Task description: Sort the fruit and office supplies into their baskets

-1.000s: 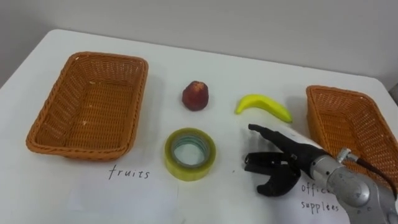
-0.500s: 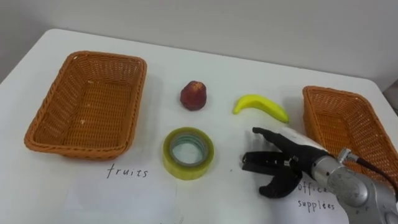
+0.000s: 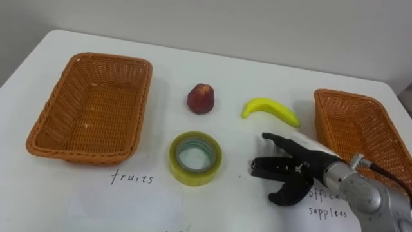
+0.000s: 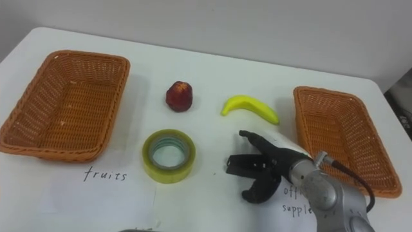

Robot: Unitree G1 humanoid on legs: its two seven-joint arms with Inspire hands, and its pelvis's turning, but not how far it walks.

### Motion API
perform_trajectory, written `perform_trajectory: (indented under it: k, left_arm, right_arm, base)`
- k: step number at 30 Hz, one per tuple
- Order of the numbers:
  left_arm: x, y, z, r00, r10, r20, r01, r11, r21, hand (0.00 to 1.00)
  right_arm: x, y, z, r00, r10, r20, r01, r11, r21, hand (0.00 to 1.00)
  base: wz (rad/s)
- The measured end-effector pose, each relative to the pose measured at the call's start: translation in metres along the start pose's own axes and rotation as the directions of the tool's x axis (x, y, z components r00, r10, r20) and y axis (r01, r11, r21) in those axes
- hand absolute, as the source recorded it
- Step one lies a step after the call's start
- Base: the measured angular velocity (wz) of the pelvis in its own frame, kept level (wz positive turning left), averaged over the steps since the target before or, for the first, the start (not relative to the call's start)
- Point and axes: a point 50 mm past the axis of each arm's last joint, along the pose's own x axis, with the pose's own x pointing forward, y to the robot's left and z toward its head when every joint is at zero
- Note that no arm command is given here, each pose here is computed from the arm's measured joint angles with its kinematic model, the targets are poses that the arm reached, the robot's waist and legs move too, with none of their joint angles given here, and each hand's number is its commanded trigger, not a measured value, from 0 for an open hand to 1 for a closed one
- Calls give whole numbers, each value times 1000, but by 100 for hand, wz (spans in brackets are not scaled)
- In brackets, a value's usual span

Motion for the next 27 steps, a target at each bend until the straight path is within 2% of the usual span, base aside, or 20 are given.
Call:
perform_trajectory:
  k: [18,19,20,21,27]
  left_arm:
    - [0,7,8,999,31,8,-31,1000,-4,0]
    - [0,8,9,999,33,9,-32,999,-4,0]
    - [0,8,9,999,33,6,-33,999,-3,0]
    - [0,8,9,999,33,4,-33,999,-3,0]
    - [0,8,9,1000,31,2,-31,1000,-2,0]
  right_arm:
    - [-1,-2,-1,997,32,-76,-34,999,-21,0]
    - [0,-1,-2,996,38,-85,-39,999,-18,20]
    - [0,1,-1,995,44,-89,-45,999,-10,57]
    - [1,1,-1,995,48,-91,-48,999,-4,100]
    - [2,0,0,992,25,-124,-32,998,-53,100]
  base:
    - [0]
    - [0]
    - [0]
    - [0]
    - [0]
